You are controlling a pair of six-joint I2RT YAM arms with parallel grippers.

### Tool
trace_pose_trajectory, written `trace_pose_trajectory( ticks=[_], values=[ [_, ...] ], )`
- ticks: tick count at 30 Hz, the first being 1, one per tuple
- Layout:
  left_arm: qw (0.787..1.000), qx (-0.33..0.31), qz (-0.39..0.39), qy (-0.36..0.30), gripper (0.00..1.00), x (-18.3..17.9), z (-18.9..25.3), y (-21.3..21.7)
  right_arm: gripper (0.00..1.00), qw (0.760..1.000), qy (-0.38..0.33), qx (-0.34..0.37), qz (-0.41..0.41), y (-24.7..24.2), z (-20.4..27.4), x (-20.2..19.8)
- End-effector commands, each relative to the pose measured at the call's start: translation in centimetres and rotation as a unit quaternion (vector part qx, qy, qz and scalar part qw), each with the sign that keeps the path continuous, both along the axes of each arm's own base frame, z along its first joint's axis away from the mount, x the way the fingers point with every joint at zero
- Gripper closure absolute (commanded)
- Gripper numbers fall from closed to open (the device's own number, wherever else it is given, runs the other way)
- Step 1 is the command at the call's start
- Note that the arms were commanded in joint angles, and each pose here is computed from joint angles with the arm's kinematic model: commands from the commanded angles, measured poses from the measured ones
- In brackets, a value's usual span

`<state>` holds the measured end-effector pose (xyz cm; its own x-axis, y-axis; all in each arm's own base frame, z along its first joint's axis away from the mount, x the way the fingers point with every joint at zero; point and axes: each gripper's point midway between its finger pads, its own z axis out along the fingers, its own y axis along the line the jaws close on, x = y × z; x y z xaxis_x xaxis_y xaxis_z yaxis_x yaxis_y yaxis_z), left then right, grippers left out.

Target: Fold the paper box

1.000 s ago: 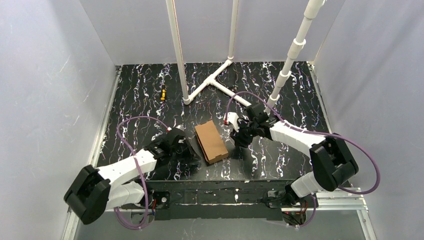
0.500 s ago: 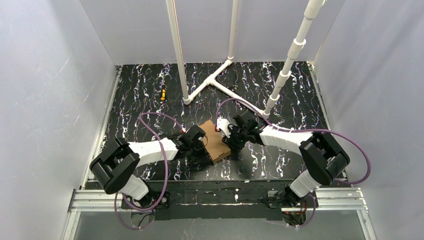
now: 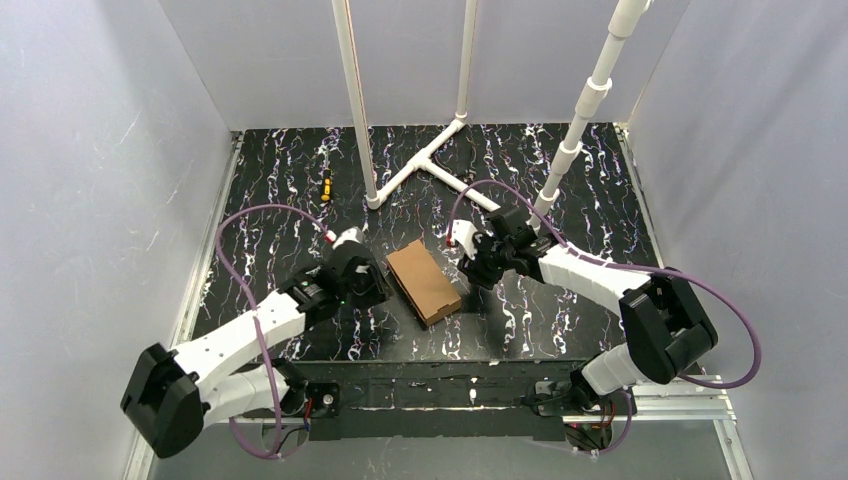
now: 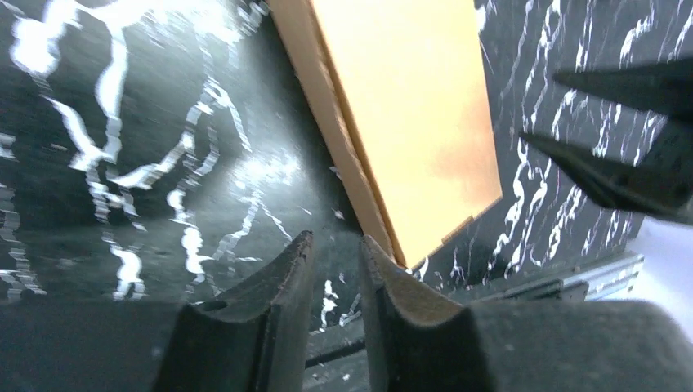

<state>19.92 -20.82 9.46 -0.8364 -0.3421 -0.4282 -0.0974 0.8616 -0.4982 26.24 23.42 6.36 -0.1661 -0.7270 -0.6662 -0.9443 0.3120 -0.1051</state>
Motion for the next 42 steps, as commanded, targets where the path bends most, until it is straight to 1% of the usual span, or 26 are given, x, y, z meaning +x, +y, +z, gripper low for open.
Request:
trace_pose_trajectory(
  ticks=[1,2,4,8,10,13,14,15,18,22,25,28,30,33,34,35,36,38,39,41,42],
  values=[
    [1.000,0.028,-0.003,-0.013,0.71,1.1,-0.8,4.0,0.43,0.999,-0.024,0.019,0.039,0.9,2.7,0.2],
    [1.000,0.014,0.000,-0.011,0.69,1.4,-0.8,4.1,0.43,0.999,-0.031,0.022,0.034,1.0,3.1,0.6],
    [1.000,-0.011,0.008,-0.005,0.69,2.2,-0.8,4.1,0.43,0.999,-0.040,0.031,0.014,1.4,3.7,1.5],
    [0.999,-0.036,0.025,0.019,0.76,3.2,-1.5,3.3,0.44,0.998,-0.038,0.041,-0.031,2.4,4.1,3.9],
    [0.998,-0.035,0.038,0.037,0.88,3.7,-2.2,3.1,0.45,0.998,-0.028,0.038,-0.047,2.9,3.5,4.9],
    [0.996,-0.021,0.061,0.066,1.00,4.6,-3.4,3.1,0.46,0.997,-0.019,0.025,-0.077,3.7,2.1,6.6],
    [0.995,-0.025,0.064,0.069,1.00,4.9,-3.3,2.8,0.47,0.996,-0.014,0.018,-0.084,3.9,1.5,7.0],
    [0.994,-0.024,0.064,0.087,1.00,5.1,-4.0,2.4,0.48,0.996,-0.011,0.012,-0.092,4.2,1.0,7.3],
    [0.990,-0.047,0.059,0.118,1.00,6.0,-4.9,0.6,0.51,0.995,0.000,-0.007,-0.100,5.0,-0.6,7.5],
    [0.988,-0.076,0.038,0.128,1.00,7.2,-5.3,-2.7,0.53,0.998,0.013,-0.013,-0.062,7.2,-1.6,4.9],
    [0.989,-0.075,0.027,0.127,1.00,7.8,-5.2,-4.2,0.55,0.999,0.022,-0.012,-0.036,8.5,-1.9,3.2],
    [0.990,-0.057,0.032,0.128,1.00,7.7,-5.2,-3.5,0.54,0.998,0.005,-0.025,-0.056,7.7,-1.5,4.3],
    [0.992,-0.021,0.036,0.116,1.00,7.3,-4.9,-1.8,0.53,0.997,0.000,-0.024,-0.073,6.6,-0.9,5.4],
    [0.995,0.026,0.043,0.090,0.99,6.1,-3.8,1.2,0.49,0.998,-0.005,-0.026,-0.054,5.3,0.9,5.4],
    [0.996,0.030,0.042,0.071,0.96,5.5,-2.7,2.0,0.46,0.999,-0.009,-0.022,-0.039,5.0,1.8,5.1],
    [0.997,0.031,0.037,0.060,0.91,4.8,-2.3,2.6,0.43,0.999,-0.014,-0.019,-0.025,4.6,2.6,4.7],
    [0.998,0.027,0.032,0.051,0.82,4.0,-1.9,3.1,0.40,0.999,-0.022,-0.015,-0.018,4.1,3.5,4.5],
    [0.999,0.003,0.019,0.031,0.68,2.5,-1.0,3.5,0.35,0.999,-0.035,-0.007,0.004,3.0,4.8,4.0],
    [0.999,-0.015,0.014,0.025,0.61,1.7,-0.7,3.5,0.32,0.999,-0.036,-0.001,0.005,2.3,5.4,3.7],
    [0.997,-0.076,0.001,0.008,0.47,0.1,-0.2,2.8,0.27,0.999,-0.042,0.022,0.011,1.1,7.1,3.3],
    [0.992,-0.123,-0.005,-0.004,0.39,-0.3,0.4,1.9,0.24,0.998,-0.037,0.038,0.023,0.7,7.9,2.7]
  ],
)
